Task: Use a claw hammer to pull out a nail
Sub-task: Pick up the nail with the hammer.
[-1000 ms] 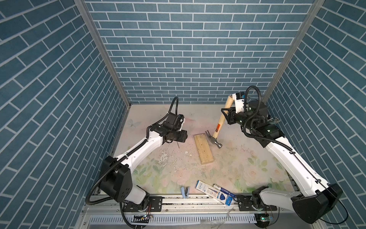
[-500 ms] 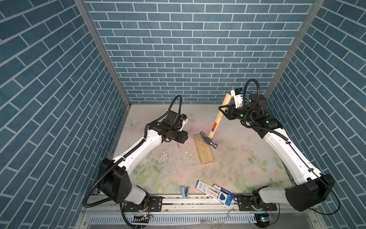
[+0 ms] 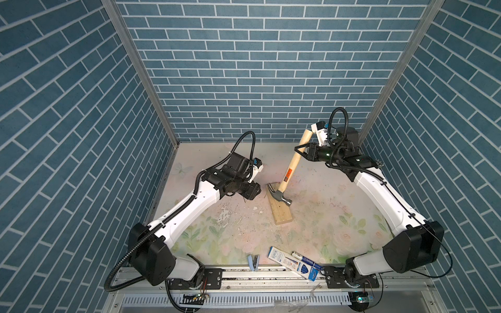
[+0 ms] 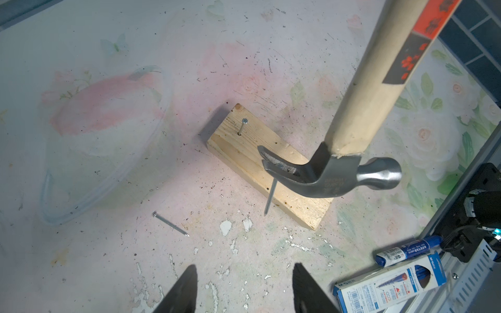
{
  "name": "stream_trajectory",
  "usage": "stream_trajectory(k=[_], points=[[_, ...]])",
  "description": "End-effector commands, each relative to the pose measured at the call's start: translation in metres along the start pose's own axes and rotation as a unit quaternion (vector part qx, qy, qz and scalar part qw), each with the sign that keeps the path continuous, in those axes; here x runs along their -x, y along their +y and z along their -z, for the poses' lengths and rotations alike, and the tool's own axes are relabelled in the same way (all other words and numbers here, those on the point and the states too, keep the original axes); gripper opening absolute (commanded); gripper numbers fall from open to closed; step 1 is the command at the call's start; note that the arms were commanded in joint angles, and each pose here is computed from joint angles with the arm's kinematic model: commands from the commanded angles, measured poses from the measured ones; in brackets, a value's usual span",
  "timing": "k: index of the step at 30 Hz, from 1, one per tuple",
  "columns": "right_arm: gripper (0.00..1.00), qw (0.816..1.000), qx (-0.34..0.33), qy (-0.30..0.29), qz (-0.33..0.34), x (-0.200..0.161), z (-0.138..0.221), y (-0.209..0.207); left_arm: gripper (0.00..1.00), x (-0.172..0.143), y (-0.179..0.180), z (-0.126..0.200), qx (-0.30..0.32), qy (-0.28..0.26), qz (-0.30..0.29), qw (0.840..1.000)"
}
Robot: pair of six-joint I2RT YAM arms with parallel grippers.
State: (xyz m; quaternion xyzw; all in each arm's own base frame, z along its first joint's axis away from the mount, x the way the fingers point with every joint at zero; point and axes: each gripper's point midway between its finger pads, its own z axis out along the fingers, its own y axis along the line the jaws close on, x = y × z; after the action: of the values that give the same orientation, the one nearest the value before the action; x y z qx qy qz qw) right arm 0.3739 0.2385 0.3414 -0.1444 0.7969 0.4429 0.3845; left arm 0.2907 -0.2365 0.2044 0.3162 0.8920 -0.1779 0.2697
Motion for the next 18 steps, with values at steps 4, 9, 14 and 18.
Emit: stream_trajectory(k=[4, 9, 14, 18], points=[[0.0, 0.994, 0.098, -0.037, -0.03, 0.039, 0.012, 0.045, 0.57, -0.007, -0.005, -0.007, -0.005, 0.013, -0.022, 1.0], [0.0, 0.992, 0.116, -0.034, -0.036, 0.041, 0.01, 0.048, 0.56, -0.01, -0.005, -0.011, -0.001, 0.025, -0.025, 0.999], [0.0, 0.991, 0.125, -0.032, -0.041, 0.04, 0.01, 0.049, 0.53, -0.014, -0.005, -0.014, 0.009, 0.034, -0.031, 0.999], [0.0, 0.991, 0.127, -0.031, -0.042, 0.04, 0.011, 0.05, 0.5, -0.019, -0.002, -0.018, 0.027, 0.049, -0.04, 0.998]])
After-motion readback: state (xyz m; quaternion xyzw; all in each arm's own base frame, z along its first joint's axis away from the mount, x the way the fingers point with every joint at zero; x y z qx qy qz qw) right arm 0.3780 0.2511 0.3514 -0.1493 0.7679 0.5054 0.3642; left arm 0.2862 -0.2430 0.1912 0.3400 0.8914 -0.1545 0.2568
